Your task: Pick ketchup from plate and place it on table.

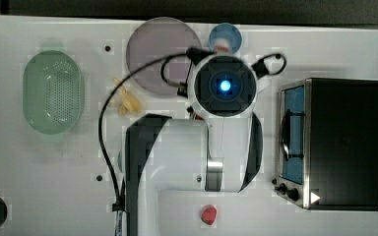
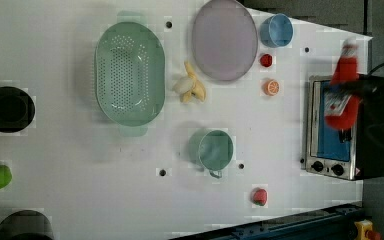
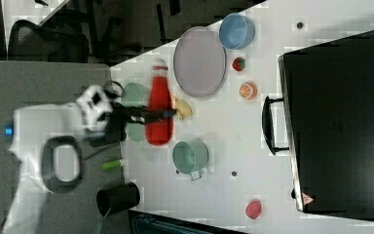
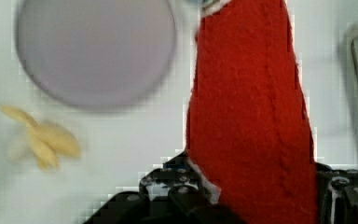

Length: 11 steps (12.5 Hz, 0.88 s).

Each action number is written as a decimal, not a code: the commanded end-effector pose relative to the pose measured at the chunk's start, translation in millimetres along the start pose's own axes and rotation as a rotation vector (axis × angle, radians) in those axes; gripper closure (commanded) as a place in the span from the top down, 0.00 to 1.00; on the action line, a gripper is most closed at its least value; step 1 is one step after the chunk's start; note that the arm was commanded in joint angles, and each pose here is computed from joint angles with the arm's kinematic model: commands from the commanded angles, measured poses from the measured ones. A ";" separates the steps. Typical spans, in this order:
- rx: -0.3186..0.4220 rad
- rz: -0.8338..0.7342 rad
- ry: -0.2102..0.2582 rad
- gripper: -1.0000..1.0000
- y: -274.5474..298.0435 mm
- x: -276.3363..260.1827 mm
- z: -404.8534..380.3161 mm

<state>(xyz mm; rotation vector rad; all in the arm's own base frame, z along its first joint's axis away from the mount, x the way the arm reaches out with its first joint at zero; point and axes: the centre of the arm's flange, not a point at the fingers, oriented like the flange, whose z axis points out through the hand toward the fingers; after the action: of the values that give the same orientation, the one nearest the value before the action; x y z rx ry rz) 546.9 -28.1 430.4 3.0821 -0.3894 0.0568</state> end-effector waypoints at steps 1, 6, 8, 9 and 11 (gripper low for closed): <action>-0.003 0.002 -0.040 0.59 15.7 -17.4 56.4; 0.006 0.000 -0.078 0.59 17.4 -50.5 141.8; 0.008 -0.003 -0.116 0.59 15.8 -54.9 174.6; 0.010 -0.004 -0.130 0.59 14.8 -56.1 189.6; 0.017 -0.007 -0.138 0.71 12.0 -57.9 212.4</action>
<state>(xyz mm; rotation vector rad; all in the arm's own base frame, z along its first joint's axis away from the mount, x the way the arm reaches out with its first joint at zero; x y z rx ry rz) 481.8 -38.1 199.3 3.0971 -0.4278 -0.2454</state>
